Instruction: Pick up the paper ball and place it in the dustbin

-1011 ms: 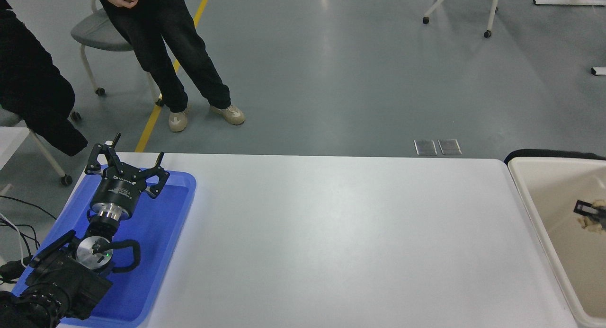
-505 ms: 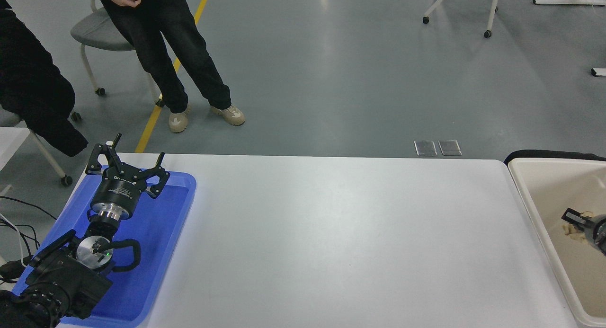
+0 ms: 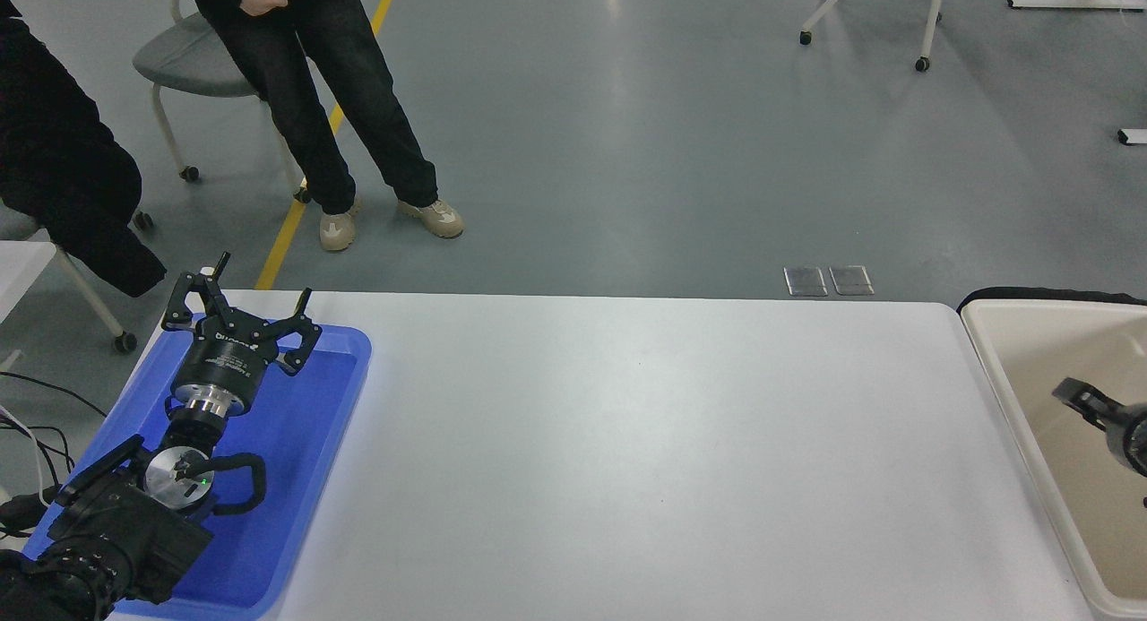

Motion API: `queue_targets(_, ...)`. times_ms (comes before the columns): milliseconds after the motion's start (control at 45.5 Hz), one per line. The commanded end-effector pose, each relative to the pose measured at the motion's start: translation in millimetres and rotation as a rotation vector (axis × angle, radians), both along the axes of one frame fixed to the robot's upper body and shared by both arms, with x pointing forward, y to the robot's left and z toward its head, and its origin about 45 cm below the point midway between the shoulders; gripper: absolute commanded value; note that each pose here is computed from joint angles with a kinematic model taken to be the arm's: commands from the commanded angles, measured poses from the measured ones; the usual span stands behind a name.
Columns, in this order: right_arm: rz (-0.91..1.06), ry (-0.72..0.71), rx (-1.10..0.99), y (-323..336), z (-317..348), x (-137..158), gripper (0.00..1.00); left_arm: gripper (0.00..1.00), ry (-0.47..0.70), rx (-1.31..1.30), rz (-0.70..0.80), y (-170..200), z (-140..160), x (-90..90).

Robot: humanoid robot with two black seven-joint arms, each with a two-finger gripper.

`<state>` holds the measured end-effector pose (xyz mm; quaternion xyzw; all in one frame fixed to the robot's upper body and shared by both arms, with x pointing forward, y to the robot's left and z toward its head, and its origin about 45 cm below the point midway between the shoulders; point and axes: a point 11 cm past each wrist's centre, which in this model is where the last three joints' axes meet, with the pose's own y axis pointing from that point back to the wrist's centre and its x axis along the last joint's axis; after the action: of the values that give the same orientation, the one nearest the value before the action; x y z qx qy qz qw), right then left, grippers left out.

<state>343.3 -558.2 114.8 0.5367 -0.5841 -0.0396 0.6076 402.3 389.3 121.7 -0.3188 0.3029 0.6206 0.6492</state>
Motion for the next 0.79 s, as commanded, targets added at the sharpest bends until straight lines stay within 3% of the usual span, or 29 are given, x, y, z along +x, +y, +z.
queue_targets(0, -0.101, -0.272, 0.359, 53, 31, 56, 1.0, 1.0, 0.001, 0.0, 0.001, 0, -1, -0.5)
queue_targets(154, -0.104, -0.412, 0.82, 138, 56, 85, 1.0, 1.0, 0.0, 0.001, 0.003, 1, 0, -0.6)
queue_targets(418, -0.127, -0.421, 1.352, 257, 76, 92, 1.0, 1.0, 0.001, 0.001, 0.004, 1, -1, -1.1)
queue_targets(593, -0.21, -0.434, 1.594, 302, 66, 92, 1.0, 1.0, 0.001, 0.001, 0.004, 1, -1, -1.1)
queue_targets(769, -0.323, -0.475, 1.714, 304, 46, 87, 1.0, 1.0, 0.001, 0.001, 0.004, 1, -1, -1.1)
